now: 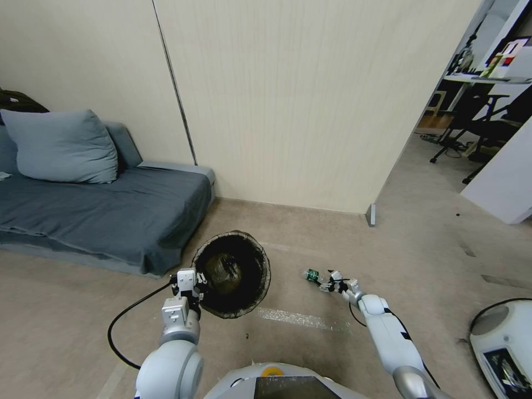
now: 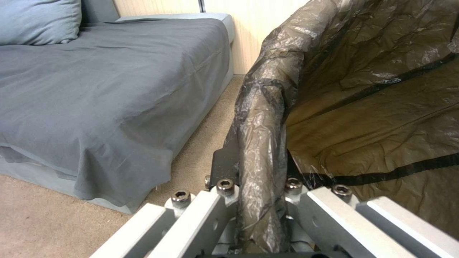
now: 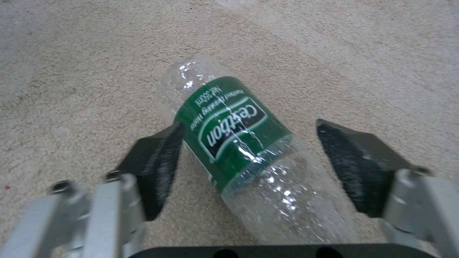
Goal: Pick up the trash bin, then pick up the garbage from the floor and place it into the trash bin.
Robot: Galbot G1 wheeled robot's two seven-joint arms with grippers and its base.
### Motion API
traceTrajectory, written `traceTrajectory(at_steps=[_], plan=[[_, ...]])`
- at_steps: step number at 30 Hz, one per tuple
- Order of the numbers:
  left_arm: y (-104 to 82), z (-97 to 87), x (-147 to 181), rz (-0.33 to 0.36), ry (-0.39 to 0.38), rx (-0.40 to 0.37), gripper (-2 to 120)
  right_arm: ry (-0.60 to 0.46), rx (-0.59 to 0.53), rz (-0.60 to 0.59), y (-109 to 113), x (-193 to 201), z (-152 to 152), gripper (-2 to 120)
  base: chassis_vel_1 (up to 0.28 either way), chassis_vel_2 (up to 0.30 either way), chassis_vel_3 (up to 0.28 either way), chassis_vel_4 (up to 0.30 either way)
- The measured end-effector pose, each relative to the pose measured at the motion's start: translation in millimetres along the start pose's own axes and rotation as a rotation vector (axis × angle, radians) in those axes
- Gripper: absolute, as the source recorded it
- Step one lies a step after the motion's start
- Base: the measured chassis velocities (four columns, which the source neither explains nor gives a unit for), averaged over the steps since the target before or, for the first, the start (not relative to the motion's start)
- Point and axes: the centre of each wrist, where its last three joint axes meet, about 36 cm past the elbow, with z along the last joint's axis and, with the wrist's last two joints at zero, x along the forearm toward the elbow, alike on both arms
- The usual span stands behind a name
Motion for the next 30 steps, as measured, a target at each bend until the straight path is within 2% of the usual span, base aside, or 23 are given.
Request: traceTrajectory(at_steps=[3,4,7,8,16,30], plan=[[-0.1,0.6,0,0.001,0.001,-0.002,1,0.006,-0.012,-0.005,3,-3,3,47,0.000,0.000,0.000,0.000],[-0.1,0.6,0,0.001,0.001,-0.002,1,0.006,-0.012,-0.005,3,-3,3,47,0.000,0.000,0.000,0.000],[-1.3,1.9,0,0.004,0.005,-0.003,1,0.015,-0.031,-0.006,6,-5,9,34,0.000,0.000,0.000,0.000],[-1.3,1.9,0,0.004,0.005,-0.003,1,0.015,-0.031,-0.006,6,-5,9,34,0.000,0.000,0.000,0.000],[-2.3,3.0,-1,0.006,0.006,-0.004,1,0.026,-0.048,-0.007,10,-4,17,1,0.000,0.000,0.000,0.000],[-4.2,3.7,-3,0.013,0.003,-0.003,1,0.037,-0.054,-0.003,10,3,25,0,0.000,0.000,0.000,0.000]])
